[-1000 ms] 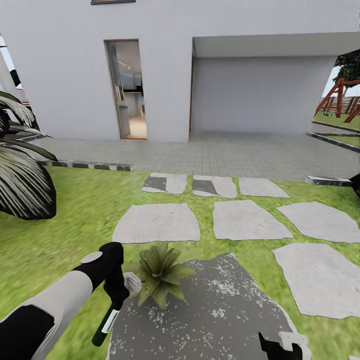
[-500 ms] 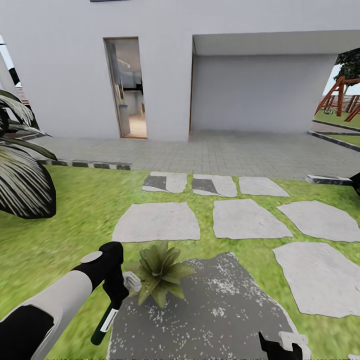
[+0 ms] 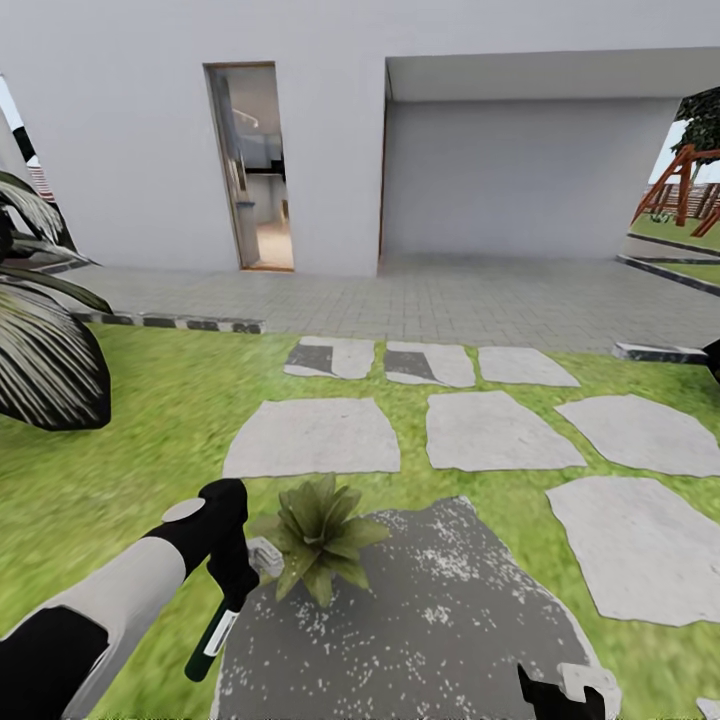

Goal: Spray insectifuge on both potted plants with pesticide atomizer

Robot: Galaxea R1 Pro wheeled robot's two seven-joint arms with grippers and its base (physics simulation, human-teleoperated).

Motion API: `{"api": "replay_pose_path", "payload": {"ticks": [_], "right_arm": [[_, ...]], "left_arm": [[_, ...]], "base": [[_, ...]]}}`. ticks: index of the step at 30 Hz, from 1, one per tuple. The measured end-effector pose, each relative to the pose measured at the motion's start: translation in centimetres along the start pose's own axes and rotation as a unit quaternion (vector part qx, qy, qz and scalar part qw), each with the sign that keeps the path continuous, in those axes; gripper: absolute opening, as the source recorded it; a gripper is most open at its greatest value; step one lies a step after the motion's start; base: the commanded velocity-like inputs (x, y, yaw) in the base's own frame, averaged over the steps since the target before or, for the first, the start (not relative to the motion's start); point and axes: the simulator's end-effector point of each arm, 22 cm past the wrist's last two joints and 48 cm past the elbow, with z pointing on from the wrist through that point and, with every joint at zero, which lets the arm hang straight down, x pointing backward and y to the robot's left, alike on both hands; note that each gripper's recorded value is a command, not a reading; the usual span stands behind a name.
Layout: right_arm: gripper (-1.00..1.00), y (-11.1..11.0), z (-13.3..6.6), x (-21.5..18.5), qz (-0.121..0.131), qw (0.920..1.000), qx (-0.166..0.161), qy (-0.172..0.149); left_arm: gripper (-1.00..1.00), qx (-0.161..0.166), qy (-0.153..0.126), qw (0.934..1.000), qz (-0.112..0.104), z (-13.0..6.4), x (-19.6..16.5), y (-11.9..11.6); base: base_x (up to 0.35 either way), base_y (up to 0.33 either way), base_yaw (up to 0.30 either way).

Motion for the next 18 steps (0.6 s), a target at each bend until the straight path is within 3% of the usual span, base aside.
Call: {"api": "replay_pose_path", "payload": {"ticks": [14,18], "right_arm": [[1.00,0.0,0.3,0.6,0.000,1.0000,0.000,0.000],[1.00,0.0,0.3,0.6,0.000,1.0000,0.000,0.000]], "left_arm": [[-1.00,0.004,0.010,0.9999,-0.006,1.5,1.0,0.2],[-1.00,0.005,0.012,0.9999,-0.009,1.6,1.3,0.3]], "base": [[0.001,0.000,0.000],[0.152,-0.013,0.000]]}}
